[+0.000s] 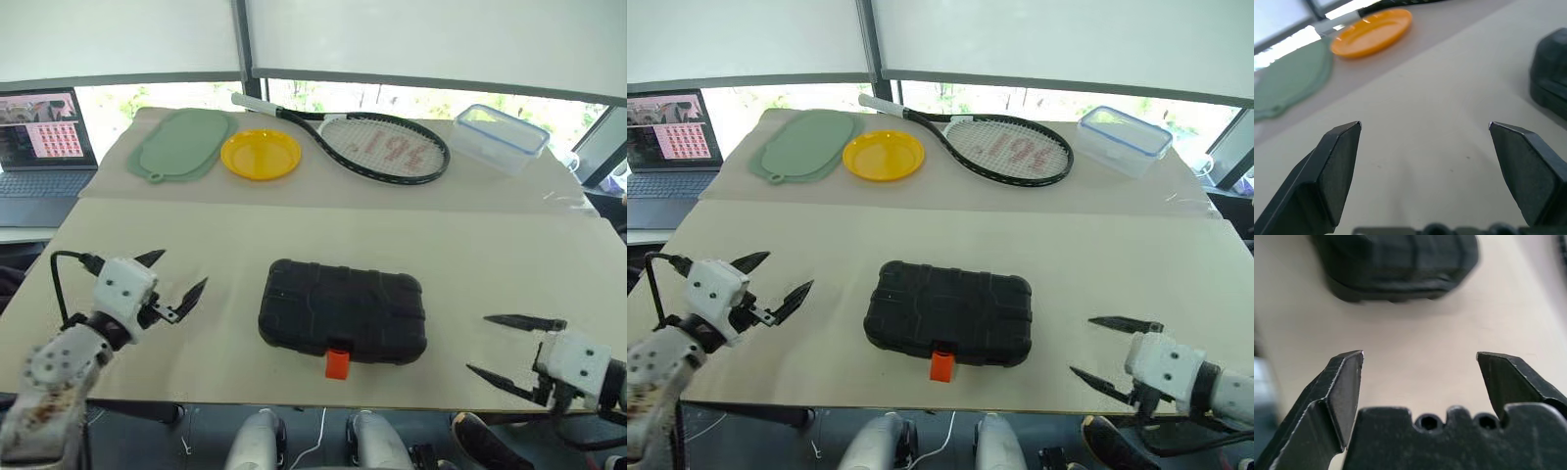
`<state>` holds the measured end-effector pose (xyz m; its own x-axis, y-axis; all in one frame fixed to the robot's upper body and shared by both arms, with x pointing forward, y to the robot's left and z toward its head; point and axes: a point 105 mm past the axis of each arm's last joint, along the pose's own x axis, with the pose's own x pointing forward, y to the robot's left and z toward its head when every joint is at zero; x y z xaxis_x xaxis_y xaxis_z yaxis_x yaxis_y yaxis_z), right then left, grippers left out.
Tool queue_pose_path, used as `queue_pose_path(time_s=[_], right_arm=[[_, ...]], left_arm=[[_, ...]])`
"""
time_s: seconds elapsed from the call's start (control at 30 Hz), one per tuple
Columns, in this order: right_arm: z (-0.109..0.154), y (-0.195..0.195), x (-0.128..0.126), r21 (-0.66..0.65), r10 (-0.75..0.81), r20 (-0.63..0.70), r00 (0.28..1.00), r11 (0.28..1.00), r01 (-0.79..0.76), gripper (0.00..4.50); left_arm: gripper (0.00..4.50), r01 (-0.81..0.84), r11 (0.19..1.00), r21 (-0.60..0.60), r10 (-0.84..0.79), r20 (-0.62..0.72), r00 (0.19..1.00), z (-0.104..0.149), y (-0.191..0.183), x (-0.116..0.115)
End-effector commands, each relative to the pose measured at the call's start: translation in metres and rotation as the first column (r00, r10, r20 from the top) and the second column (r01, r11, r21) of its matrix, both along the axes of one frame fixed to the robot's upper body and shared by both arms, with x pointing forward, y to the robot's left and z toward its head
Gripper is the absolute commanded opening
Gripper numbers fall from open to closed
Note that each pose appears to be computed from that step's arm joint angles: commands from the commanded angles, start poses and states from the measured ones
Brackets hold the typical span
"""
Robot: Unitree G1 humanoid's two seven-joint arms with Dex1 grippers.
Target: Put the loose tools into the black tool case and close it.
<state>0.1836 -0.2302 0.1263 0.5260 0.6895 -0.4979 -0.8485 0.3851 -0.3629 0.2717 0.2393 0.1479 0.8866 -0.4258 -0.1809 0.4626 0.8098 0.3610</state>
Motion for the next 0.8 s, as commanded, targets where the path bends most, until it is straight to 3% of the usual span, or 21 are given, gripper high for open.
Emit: queue_pose_path(time_s=[0.03,0.07,0.1,0.13,0.23,0.3,0.43,0.6,0.8], right_arm=[[0.000,0.024,-0.010,0.060,0.130,-0.116,0.985,0.990,-0.124,2.96],[-0.004,0.033,-0.013,0.070,0.174,-0.151,0.973,0.984,-0.165,2.49],[-0.006,0.038,-0.015,0.077,0.200,-0.172,0.965,0.979,-0.189,2.18],[-0.007,0.042,-0.016,0.084,0.222,-0.186,0.957,0.974,-0.210,1.76],[-0.010,0.061,-0.018,0.108,0.291,-0.199,0.936,0.956,-0.274,0.76],[-0.011,0.067,-0.014,0.118,0.299,-0.191,0.935,0.953,-0.280,0.07],[-0.013,0.076,-0.006,0.124,0.305,-0.173,0.936,0.950,-0.287,0.00],[-0.019,0.074,0.013,0.088,0.235,-0.141,0.962,0.971,-0.224,0.00],[-0.023,0.060,0.048,0.074,0.023,-0.059,0.998,0.997,-0.019,0.00]], left_arm=[[4.50,0.119,0.992,-0.041,-0.121,-0.061,0.991,0.003,-0.011,0.026],[3.98,0.167,0.985,-0.041,-0.170,-0.074,0.983,0.003,-0.019,0.038],[3.84,0.200,0.979,-0.040,-0.202,-0.082,0.976,0.004,-0.024,0.044],[3.35,0.235,0.971,-0.034,-0.237,-0.106,0.966,0.002,-0.029,0.050],[2.23,0.452,0.891,0.051,-0.438,-0.168,0.883,-0.007,-0.062,0.058],[1.53,0.507,0.858,0.080,-0.489,-0.171,0.855,-0.009,-0.073,0.066],[0.04,0.642,0.762,0.089,-0.614,-0.217,0.759,-0.015,-0.095,0.065],[0.04,0.697,0.703,0.140,-0.645,-0.286,0.709,-0.027,-0.117,0.069],[0.04,0.818,0.565,0.107,-0.742,-0.368,0.560,-0.036,-0.130,0.046]])
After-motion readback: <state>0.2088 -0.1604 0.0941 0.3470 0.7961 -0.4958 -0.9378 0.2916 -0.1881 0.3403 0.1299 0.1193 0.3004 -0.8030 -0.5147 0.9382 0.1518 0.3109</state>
